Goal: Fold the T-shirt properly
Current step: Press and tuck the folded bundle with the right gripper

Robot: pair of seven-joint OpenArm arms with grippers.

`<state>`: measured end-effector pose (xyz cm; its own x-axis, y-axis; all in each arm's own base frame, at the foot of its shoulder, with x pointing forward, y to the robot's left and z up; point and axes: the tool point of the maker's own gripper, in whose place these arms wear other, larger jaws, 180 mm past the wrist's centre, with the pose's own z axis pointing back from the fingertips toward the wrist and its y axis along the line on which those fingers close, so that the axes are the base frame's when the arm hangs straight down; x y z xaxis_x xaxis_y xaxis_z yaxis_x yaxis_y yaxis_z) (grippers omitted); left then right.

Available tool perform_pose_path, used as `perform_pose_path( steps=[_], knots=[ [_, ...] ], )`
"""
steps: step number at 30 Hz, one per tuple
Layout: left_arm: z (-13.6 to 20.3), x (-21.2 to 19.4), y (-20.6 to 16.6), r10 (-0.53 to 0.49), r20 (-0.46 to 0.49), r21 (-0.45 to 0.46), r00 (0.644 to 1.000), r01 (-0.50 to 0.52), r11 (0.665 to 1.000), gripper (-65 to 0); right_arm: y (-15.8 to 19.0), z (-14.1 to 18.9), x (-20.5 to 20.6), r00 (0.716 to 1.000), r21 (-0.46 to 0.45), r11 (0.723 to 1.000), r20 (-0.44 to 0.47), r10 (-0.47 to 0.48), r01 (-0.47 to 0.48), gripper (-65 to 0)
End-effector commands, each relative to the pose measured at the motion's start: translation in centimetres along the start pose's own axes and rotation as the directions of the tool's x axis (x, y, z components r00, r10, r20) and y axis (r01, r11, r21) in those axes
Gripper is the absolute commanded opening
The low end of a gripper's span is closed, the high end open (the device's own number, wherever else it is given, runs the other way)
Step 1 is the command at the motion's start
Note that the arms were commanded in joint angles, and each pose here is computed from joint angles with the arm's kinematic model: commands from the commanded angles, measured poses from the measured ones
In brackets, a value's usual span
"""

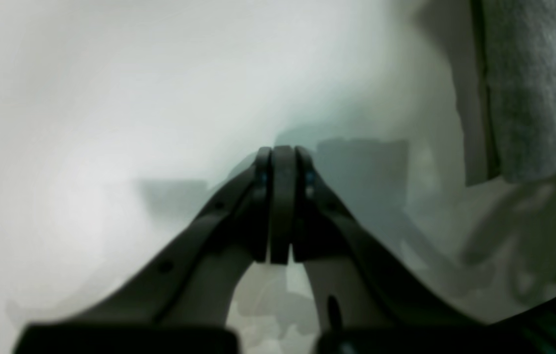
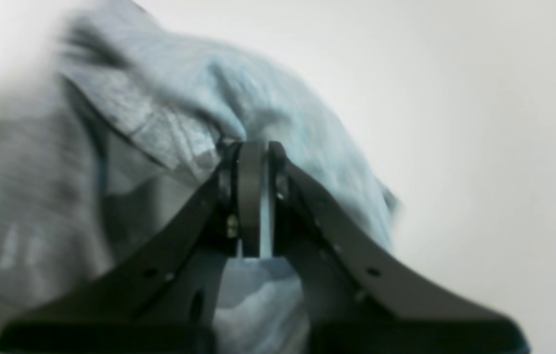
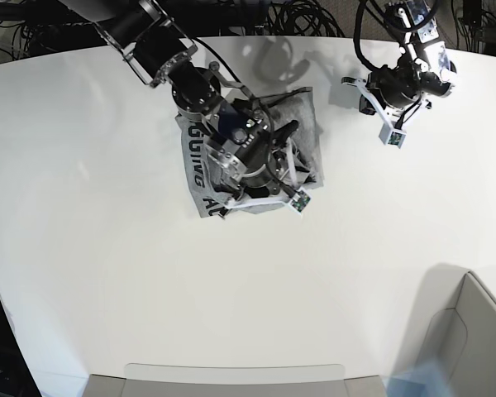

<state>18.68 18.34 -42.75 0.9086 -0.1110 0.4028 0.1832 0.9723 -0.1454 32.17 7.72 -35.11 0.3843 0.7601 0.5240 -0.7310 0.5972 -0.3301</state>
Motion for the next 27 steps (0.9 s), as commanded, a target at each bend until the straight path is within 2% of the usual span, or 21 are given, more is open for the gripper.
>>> perform_pose_path(
  steps=[1, 8, 10, 15, 18, 23, 27],
  knots=[
    [0.0, -1.1, 0.3, -0.009, -0.054, 0.017, 0.998, 0.009, 1.000, -64.0, -1.0, 0.4, 2.9, 0.998, -0.026, 1.000, 0.063, 0.012, -0.010, -61.4],
    [0.0, -1.1, 0.3, -0.009, -0.054, 0.017, 0.998, 0.009, 1.000, -64.0, -0.1, -1.0, 6.9, 0.981, 0.000, 1.000, 0.191, 0.020, -0.020, -61.4],
    [0.1, -1.1, 0.4, -0.006, -0.054, 0.019, 0.999, 0.007, 1.000, -64.0, 0.1, 0.1, 7.9, 0.970, 0.003, 1.000, 0.243, 0.011, -0.012, -61.4],
    [0.0, -1.1, 0.3, -0.009, -0.055, 0.016, 0.998, 0.010, 1.000, -64.0, 0.9, 5.2, 9.1, 0.920, 0.008, 0.999, 0.390, -0.039, 0.039, -61.4],
    [0.0, -1.1, 0.2, -0.008, -0.054, 0.014, 0.999, 0.008, 1.000, -64.0, 0.1, 6.9, 5.8, 0.940, -0.044, 0.999, 0.340, -0.012, 0.029, -61.4],
    [0.0, -1.1, 0.2, -0.008, -0.054, 0.014, 0.999, 0.008, 1.000, -64.0, -0.7, 7.7, 0.7, 0.982, -0.095, 0.995, 0.191, 0.001, 0.018, -61.5],
    [0.0, -1.1, 0.2, -0.008, -0.054, 0.014, 0.999, 0.008, 1.000, -64.0, 0.3, 8.3, -1.4, 0.987, -0.076, 0.997, 0.163, -0.003, 0.016, -61.4]
  ],
)
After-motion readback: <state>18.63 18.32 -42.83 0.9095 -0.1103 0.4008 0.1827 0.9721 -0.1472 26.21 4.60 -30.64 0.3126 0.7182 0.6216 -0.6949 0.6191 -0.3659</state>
